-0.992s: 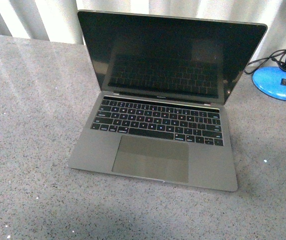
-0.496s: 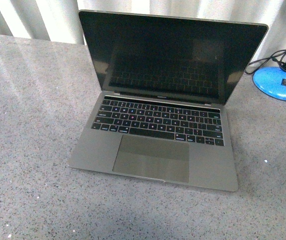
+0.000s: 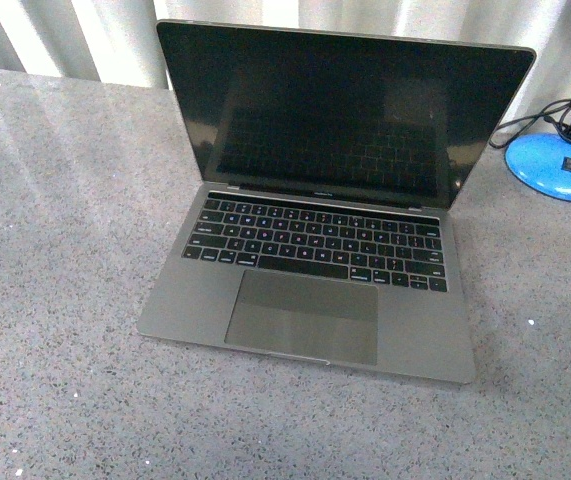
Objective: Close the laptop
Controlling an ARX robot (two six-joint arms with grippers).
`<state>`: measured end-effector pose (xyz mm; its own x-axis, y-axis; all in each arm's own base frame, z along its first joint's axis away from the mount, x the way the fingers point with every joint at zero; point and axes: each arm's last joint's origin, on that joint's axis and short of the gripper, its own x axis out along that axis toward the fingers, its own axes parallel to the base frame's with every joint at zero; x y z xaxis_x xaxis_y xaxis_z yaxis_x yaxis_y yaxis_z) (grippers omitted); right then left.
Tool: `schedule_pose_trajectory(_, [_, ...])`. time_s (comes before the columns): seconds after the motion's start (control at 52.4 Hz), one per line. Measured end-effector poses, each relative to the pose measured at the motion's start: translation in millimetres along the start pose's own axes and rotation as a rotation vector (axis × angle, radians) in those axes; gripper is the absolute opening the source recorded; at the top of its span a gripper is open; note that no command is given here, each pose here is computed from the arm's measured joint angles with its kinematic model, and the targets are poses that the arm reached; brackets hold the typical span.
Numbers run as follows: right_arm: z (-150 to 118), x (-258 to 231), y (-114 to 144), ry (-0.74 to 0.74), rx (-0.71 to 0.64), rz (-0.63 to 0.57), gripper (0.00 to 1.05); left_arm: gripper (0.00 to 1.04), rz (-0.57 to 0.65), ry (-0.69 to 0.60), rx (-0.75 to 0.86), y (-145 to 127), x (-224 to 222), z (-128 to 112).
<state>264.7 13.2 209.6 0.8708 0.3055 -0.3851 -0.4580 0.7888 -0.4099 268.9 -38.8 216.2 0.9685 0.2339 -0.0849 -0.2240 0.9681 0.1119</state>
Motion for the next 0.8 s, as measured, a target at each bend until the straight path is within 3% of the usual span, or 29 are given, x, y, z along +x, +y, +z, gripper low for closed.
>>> schedule_pose_trajectory(0.095, [6,10,-4,-0.004,0.002,-0.005,0.95,0.98,-0.039,-0.006,0.024,-8,14,6])
schedule_pose_trajectory(0.134, [9,14,-6,-0.011,-0.001,-0.006,0.88,0.96,-0.065,-0.019,0.034,-13,22,12])
schedule_pose_trajectory(0.248, [20,30,-14,-0.024,-0.015,0.004,0.58,0.66,-0.169,-0.020,0.073,-24,46,27])
schedule_pose_trajectory(0.572, [32,53,-22,-0.002,-0.012,0.053,0.02,0.09,-0.379,0.058,0.131,-45,79,28])
schedule_pose_trajectory(0.611, [34,56,-21,-0.002,-0.018,0.062,0.01,0.04,-0.406,0.076,0.137,-49,83,26])
schedule_pose_trajectory(0.801, [42,74,-20,-0.010,-0.056,0.089,0.01,0.04,-0.537,0.103,0.192,-76,96,23])
